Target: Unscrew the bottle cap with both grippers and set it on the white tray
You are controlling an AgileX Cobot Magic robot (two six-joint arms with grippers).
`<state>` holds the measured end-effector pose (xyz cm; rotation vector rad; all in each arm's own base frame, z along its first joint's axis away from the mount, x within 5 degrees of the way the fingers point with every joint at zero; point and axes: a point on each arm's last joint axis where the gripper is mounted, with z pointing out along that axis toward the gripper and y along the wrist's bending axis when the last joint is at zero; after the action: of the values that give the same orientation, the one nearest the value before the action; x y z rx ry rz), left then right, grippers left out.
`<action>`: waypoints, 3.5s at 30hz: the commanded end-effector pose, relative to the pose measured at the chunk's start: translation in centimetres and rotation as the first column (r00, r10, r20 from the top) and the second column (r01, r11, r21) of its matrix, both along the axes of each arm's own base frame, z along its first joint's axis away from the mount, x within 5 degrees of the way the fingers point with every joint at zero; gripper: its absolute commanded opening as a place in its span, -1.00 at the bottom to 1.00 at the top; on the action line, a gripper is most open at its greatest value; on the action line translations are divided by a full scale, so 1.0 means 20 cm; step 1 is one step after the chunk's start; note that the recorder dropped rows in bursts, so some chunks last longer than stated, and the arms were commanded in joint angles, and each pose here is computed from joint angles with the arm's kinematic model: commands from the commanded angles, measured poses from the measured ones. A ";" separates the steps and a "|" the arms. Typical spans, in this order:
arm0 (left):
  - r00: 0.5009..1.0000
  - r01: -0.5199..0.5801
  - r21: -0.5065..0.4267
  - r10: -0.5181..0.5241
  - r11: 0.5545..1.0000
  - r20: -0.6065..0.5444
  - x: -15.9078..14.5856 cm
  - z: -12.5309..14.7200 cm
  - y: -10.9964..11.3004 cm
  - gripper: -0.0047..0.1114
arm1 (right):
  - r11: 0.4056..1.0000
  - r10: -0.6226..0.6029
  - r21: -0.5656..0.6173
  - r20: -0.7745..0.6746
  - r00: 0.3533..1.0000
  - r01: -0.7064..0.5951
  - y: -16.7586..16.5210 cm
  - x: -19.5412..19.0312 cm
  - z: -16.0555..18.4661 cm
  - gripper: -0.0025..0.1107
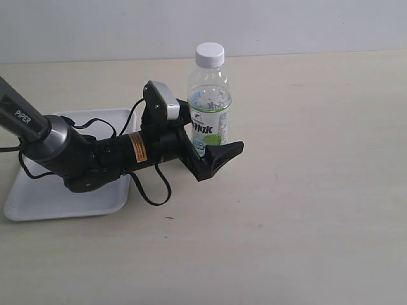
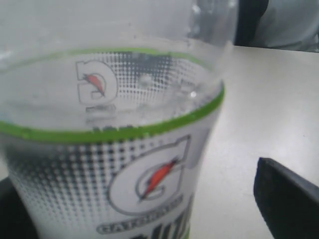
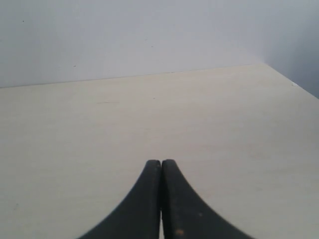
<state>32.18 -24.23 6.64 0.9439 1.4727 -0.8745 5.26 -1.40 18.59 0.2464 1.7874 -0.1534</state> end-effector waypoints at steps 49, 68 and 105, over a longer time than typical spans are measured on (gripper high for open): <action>0.995 0.073 0.197 -0.085 0.978 0.053 -0.01 0.13 -0.01 -0.92 | 0.999 0.004 -0.042 0.112 0.994 0.000 0.00 0.01 0.05 -0.96; 0.994 0.089 0.200 -0.099 0.976 0.039 -0.02 0.12 -0.01 -0.92 | 0.959 0.029 0.125 0.850 0.526 -0.255 0.06 -0.12 0.54 -0.96; 0.996 0.079 0.253 -0.089 0.964 0.027 -0.01 0.10 0.00 -0.92 | 0.837 0.532 0.392 -0.745 0.403 -0.381 0.40 1.34 0.75 -0.96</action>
<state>31.83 -24.36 8.94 1.1858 1.5117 -0.7694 31.36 4.10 34.07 -0.2104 2.7606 0.3826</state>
